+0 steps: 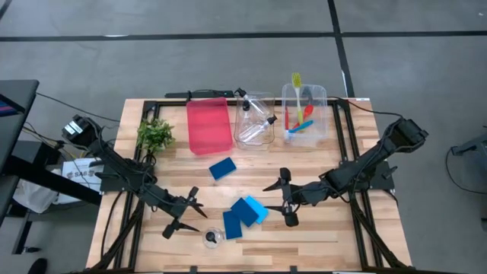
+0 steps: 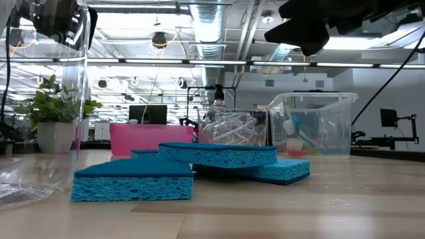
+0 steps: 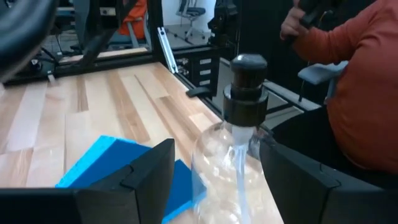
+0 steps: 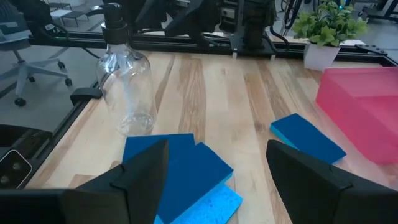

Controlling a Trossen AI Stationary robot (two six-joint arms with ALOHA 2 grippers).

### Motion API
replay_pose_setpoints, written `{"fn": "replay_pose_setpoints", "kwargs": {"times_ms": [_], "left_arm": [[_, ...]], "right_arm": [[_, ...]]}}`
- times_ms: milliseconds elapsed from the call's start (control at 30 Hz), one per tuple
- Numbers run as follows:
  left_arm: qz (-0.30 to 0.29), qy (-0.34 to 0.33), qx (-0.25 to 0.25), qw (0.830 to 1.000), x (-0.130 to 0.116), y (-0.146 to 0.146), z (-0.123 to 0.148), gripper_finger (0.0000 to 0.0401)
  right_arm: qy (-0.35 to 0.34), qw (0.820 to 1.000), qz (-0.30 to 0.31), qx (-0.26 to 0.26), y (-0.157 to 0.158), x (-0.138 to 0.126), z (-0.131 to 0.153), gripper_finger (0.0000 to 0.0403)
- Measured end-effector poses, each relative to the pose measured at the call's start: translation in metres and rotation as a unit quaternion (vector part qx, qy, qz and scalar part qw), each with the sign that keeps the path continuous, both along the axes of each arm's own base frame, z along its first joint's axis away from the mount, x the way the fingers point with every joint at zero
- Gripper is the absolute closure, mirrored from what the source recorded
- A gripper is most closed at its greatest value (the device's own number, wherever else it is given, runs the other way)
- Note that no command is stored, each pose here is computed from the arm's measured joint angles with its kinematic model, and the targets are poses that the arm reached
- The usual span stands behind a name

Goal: Pick & Place Kitchen Sink Supplies
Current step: Put the soap dispenser into the left transparent bin

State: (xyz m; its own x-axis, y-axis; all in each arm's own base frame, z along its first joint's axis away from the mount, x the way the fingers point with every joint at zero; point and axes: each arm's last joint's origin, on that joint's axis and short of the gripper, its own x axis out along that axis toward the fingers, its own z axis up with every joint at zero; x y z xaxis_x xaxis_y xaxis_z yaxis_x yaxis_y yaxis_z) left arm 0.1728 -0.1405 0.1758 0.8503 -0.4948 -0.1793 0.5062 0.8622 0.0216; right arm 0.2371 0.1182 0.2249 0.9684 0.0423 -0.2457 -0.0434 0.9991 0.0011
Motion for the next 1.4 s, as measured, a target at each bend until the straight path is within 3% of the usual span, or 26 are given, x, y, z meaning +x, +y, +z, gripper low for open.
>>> {"fn": "replay_pose_setpoints", "kwargs": {"times_ms": [233, 467, 700, 1400], "left_arm": [[0.043, -0.01, -0.019, 0.999, 0.005, -0.001, 0.008, 0.0161], [0.045, -0.007, -0.016, 0.999, 0.006, -0.001, 0.006, 0.0129], [0.021, 0.007, -0.01, 1.0, 0.009, -0.006, -0.004, 0.0104], [-0.021, 0.009, -0.027, 0.999, 0.025, -0.025, -0.002, 0.0104]], "right_arm": [[0.0, 1.0, 0.0, -0.001, 0.0, 0.0, 0.0, 0.0138], [0.0, 1.0, -0.002, -0.001, 0.0, 0.0, 0.0, 0.0138], [0.0, 1.0, -0.002, -0.001, 0.0, 0.0, 0.0, 0.0138], [0.0, 1.0, -0.002, 0.0, 0.0, 0.0, 0.0, 0.0138]]}}
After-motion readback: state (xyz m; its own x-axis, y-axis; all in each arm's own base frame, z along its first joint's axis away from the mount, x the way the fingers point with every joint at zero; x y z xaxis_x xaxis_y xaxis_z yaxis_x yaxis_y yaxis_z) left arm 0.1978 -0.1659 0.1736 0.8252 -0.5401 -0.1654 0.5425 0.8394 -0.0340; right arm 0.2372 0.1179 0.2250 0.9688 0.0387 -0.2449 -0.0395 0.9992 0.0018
